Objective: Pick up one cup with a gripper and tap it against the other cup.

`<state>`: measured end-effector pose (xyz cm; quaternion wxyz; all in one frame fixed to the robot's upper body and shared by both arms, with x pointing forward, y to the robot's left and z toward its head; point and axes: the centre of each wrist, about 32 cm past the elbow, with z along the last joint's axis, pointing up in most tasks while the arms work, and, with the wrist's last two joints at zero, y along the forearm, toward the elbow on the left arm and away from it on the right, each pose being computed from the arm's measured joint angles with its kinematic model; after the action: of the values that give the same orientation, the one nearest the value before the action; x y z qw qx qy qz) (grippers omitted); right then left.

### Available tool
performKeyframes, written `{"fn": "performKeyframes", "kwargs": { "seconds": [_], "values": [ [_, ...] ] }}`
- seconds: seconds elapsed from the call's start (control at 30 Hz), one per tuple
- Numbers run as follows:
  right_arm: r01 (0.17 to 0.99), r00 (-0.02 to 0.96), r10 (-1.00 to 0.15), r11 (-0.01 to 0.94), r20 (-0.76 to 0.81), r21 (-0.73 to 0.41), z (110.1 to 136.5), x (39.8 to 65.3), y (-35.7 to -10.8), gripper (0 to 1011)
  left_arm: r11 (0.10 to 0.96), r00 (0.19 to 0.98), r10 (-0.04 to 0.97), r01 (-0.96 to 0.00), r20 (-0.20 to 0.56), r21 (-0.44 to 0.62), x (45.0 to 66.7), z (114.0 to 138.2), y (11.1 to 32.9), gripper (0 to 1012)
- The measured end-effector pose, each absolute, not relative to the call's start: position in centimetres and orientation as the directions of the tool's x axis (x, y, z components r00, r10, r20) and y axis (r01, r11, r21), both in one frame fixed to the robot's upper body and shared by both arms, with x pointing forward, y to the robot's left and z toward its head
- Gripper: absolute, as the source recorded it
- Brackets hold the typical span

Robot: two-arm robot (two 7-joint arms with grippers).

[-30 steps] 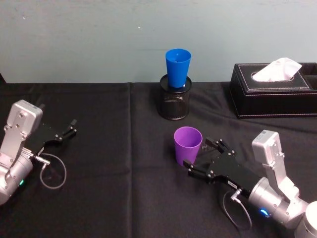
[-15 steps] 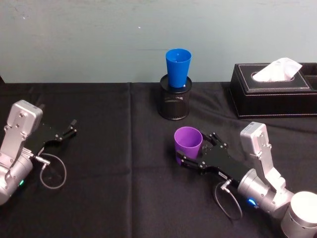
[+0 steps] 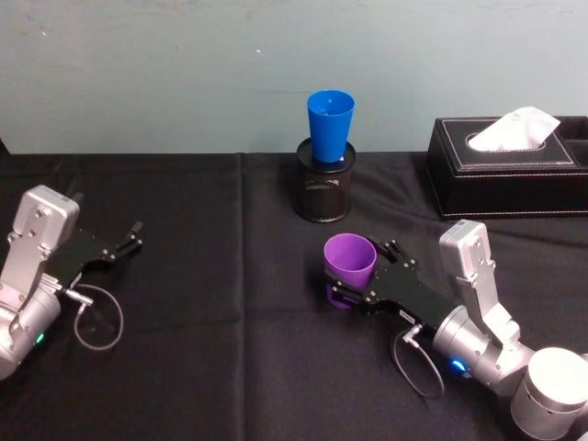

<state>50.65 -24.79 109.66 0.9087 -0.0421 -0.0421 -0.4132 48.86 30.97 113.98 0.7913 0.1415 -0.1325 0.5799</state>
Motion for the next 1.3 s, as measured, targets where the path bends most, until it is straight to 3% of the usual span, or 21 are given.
{"fn": "performKeyframes", "kwargs": {
  "seconds": [0.67, 1.0, 1.3],
  "values": [
    [0.748, 0.662, -0.743, 0.663, 0.095, -0.027, 109.61, 51.14, -24.03, 1003, 0.287, 0.292, 0.880, -0.955, 0.374, 0.070, 48.86, 113.98, 30.97, 1000],
    [0.748, 0.662, -0.743, 0.663, 0.096, -0.028, 109.60, 51.13, -24.08, 802, 0.287, 0.292, 0.880, -0.955, 0.374, 0.070, 48.86, 113.98, 30.97, 1000],
    [0.747, 0.663, -0.742, 0.664, 0.098, -0.027, 109.71, 51.11, -24.08, 751, 0.287, 0.292, 0.880, -0.955, 0.374, 0.070, 48.86, 113.98, 30.97, 1000]
  ]
}}
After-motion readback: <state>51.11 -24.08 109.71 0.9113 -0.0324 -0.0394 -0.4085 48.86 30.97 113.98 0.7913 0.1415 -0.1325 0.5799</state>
